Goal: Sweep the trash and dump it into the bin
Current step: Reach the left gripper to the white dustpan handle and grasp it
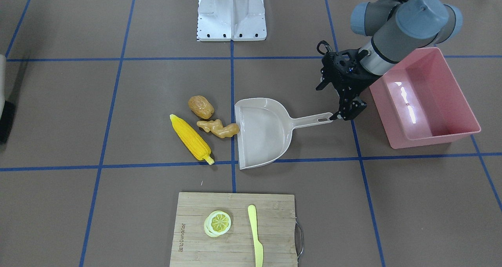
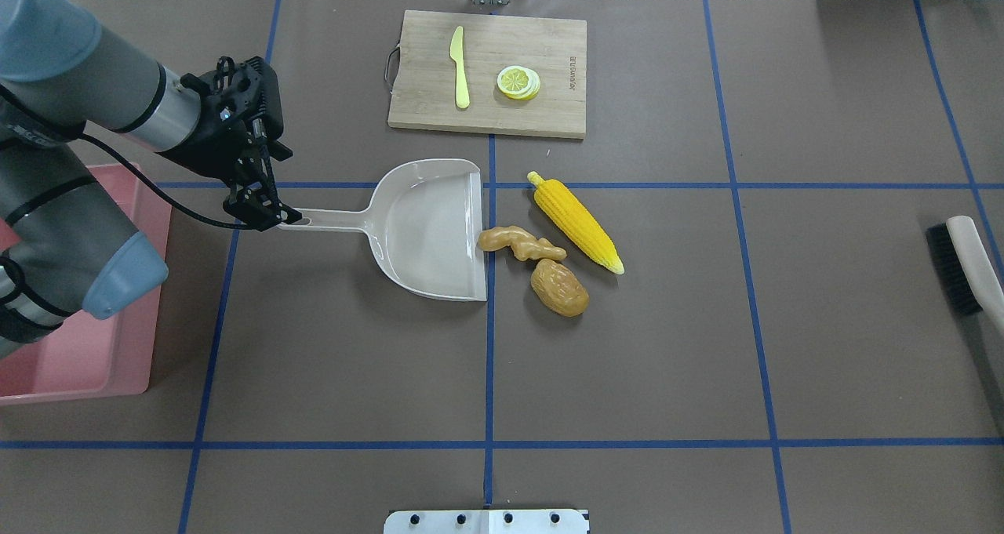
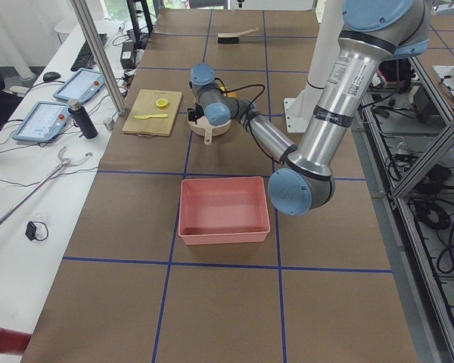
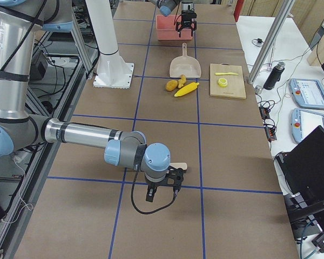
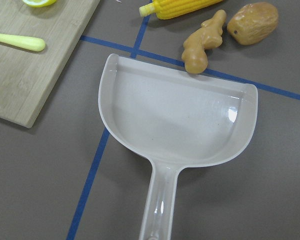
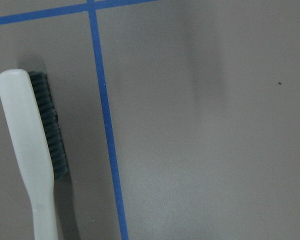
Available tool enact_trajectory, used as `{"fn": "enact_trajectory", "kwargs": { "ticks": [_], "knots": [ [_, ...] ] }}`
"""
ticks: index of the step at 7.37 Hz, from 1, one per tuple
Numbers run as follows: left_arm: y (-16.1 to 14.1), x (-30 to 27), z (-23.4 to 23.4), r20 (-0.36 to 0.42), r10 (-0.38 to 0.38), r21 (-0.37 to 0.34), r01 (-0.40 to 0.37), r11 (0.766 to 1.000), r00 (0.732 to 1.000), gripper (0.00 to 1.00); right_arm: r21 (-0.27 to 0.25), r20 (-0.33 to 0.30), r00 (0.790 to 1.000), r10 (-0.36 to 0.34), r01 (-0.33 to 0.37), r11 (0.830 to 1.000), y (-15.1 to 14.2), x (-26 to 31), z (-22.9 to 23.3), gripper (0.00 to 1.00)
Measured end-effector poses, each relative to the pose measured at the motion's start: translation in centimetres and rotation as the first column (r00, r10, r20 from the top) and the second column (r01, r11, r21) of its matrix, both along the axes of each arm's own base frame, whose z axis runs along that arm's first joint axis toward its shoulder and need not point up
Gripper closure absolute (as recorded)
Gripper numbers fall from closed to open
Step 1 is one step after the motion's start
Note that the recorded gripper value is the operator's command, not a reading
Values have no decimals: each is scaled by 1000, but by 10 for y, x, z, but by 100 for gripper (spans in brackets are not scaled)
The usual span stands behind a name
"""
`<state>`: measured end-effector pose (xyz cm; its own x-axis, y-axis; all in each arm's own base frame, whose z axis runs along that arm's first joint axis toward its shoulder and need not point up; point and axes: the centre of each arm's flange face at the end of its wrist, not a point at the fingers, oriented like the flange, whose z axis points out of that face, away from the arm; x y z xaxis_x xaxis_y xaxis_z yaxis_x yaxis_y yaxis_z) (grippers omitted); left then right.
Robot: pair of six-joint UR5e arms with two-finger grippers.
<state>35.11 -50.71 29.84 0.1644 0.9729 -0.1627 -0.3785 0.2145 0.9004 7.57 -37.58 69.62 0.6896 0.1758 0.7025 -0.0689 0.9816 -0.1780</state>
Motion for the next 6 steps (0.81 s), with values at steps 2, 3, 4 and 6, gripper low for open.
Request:
{"fn": "enact_trajectory", "kwargs": {
  "ticks": [2, 3, 4, 6],
  "knots": [
    [1, 28, 25, -60, 15, 78, -11, 997, 998, 2, -2, 27, 999, 21, -21, 1000, -8, -36, -10, 0],
    [2, 39, 40, -91, 24, 100, -15, 995, 996, 2, 6, 33, 998, 57, -58, 998, -10, -61, -18, 0],
    [5, 49, 52, -118, 37, 116, -23, 993, 992, 2, 23, 38, 996, 80, -81, 996, -7, -79, -24, 0],
    [16, 69, 68, -181, 55, 119, -33, 992, 982, 2, 42, 57, 994, 92, -94, 995, -4, -101, -47, 0]
  ]
}}
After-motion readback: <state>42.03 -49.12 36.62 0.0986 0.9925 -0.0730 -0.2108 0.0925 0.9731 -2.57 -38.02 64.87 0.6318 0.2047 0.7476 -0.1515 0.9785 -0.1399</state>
